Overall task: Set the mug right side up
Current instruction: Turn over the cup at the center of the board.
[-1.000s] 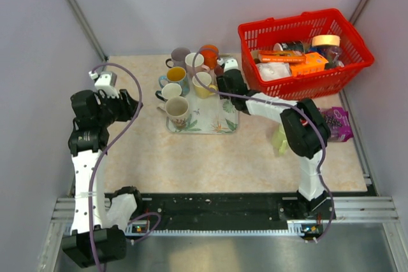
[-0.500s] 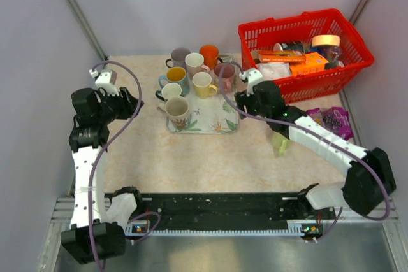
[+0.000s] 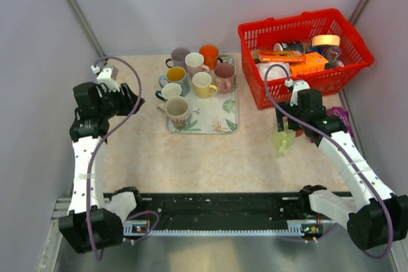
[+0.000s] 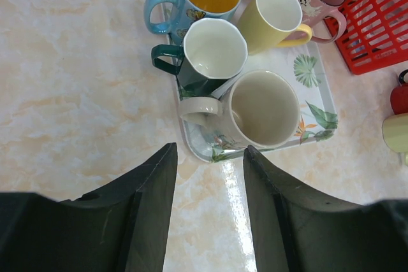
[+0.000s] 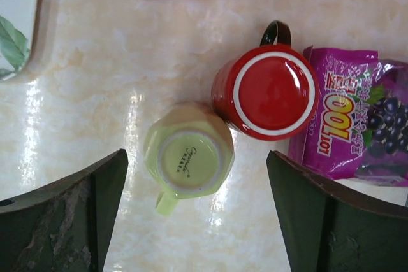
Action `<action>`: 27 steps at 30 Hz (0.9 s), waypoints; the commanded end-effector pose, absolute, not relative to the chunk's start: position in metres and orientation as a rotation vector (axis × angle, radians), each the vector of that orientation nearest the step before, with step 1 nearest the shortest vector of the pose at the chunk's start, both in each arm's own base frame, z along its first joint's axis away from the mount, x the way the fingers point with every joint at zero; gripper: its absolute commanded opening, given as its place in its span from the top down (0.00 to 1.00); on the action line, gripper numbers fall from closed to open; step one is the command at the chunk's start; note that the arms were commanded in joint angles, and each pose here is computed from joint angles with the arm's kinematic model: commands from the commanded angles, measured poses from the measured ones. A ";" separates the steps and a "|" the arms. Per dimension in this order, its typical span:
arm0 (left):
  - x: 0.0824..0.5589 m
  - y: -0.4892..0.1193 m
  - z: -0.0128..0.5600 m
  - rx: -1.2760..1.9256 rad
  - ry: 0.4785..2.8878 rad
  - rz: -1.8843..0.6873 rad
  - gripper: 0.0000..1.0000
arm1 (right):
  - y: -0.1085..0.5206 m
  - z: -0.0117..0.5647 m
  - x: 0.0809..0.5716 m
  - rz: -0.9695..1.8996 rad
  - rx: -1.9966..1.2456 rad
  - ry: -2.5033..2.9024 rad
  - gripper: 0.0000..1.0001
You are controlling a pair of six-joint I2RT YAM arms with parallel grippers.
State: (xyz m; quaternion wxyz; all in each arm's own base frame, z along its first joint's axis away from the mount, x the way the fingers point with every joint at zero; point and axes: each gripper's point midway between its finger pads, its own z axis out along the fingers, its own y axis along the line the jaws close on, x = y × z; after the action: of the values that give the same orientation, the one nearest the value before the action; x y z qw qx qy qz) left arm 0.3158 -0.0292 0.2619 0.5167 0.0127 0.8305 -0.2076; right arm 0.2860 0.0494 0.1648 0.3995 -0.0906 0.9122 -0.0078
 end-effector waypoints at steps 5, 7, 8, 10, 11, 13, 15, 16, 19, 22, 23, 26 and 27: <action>0.325 -0.030 0.289 0.070 1.926 -0.502 0.49 | 0.046 0.127 0.275 0.038 -0.125 2.464 0.07; 0.325 -0.030 0.290 0.069 1.926 -0.501 0.49 | 0.050 0.116 0.276 0.061 -0.121 2.517 0.09; 0.325 -0.030 0.291 0.073 1.925 -0.500 0.49 | 0.052 0.110 0.275 0.074 -0.128 2.543 0.11; 0.325 -0.029 0.293 0.073 1.919 -0.493 0.49 | 0.062 0.105 0.274 0.138 -0.175 2.566 0.20; 0.325 -0.030 0.292 0.074 1.919 -0.494 0.49 | 0.068 0.105 0.273 0.180 -0.203 2.565 0.23; 0.325 -0.029 0.293 0.073 1.911 -0.493 0.49 | 0.079 0.106 0.274 0.250 -0.235 2.558 0.26; 0.324 -0.030 0.293 0.068 1.909 -0.496 0.49 | 0.097 0.104 0.272 0.320 -0.298 2.570 0.29; 0.324 -0.030 0.292 0.070 1.910 -0.499 0.48 | 0.107 0.102 0.268 0.358 -0.342 2.579 0.29; 0.323 -0.030 0.293 0.071 1.905 -0.498 0.49 | 0.139 0.096 0.256 0.465 -0.500 2.574 0.32; 0.321 -0.031 0.295 0.082 1.901 -0.492 0.49 | 0.171 0.094 0.240 0.557 -0.670 2.543 0.32; 0.321 -0.031 0.295 0.084 1.903 -0.489 0.48 | 0.182 0.095 0.236 0.586 -0.720 2.528 0.33; 0.318 -0.030 0.300 0.101 1.894 -0.473 0.48 | 0.209 0.097 0.225 0.635 -0.962 2.431 0.33; 0.317 -0.030 0.301 0.109 1.890 -0.466 0.48 | 0.220 0.097 0.219 0.648 -1.039 2.398 0.33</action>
State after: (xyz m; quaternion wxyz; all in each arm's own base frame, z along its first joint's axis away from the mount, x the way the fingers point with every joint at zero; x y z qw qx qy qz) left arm 0.3198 -0.0303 0.2703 0.5206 0.0186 0.8269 -0.2118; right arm 0.2556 0.1716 0.1004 0.2691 -0.2776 0.9090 0.1560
